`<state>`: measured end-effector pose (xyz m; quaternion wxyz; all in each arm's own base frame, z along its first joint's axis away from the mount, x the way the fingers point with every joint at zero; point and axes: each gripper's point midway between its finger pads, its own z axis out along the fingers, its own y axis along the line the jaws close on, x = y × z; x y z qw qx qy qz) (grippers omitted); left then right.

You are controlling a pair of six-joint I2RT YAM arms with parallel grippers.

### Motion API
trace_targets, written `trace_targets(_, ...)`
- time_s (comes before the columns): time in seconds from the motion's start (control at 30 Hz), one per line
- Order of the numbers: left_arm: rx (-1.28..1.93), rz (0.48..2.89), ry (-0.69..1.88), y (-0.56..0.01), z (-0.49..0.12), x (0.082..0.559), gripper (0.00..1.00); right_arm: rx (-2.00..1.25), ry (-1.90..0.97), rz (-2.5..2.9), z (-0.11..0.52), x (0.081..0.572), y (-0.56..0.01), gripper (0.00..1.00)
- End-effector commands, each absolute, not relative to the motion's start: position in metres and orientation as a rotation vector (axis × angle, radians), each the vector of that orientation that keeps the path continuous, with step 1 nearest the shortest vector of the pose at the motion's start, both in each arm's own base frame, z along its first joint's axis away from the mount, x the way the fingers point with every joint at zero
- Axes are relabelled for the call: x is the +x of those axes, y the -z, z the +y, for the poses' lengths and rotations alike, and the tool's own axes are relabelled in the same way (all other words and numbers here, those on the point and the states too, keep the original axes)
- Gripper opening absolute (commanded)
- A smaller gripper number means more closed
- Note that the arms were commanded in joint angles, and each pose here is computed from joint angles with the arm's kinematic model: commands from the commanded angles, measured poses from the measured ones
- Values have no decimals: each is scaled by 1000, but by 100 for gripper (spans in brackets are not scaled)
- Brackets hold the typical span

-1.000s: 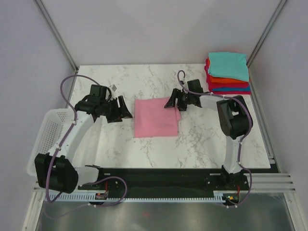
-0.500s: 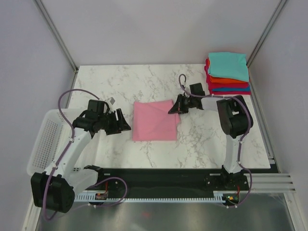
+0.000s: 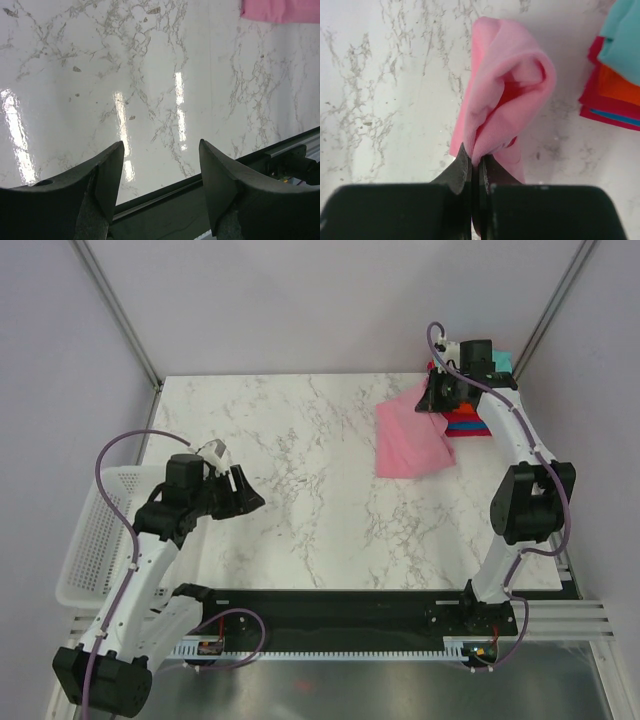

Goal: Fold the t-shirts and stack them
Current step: Neatly place the folded tshirt to the corner

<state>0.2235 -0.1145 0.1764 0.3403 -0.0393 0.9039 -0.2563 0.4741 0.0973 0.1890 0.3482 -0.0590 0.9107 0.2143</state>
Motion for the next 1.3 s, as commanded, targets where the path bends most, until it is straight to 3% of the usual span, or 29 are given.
trace_targets(0.0, -92, 2311, 641, -180, -112, 229, 68, -262, -338, 2278, 76, 473, -244, 0)
trace_targets(0.37, -87, 2310, 652, -180, -113, 229, 68, -323, -94, 2017, 45, 479, -359, 0)
trace_targets(0.73, -82, 2320, 660, -178, -115, 229, 67, -312, 94, 1821, 22, 485, -434, 0)
trace_targets(1.27, -82, 2323, 661, -176, -115, 229, 67, -269, 224, 1761, -9, 513, -437, 0)
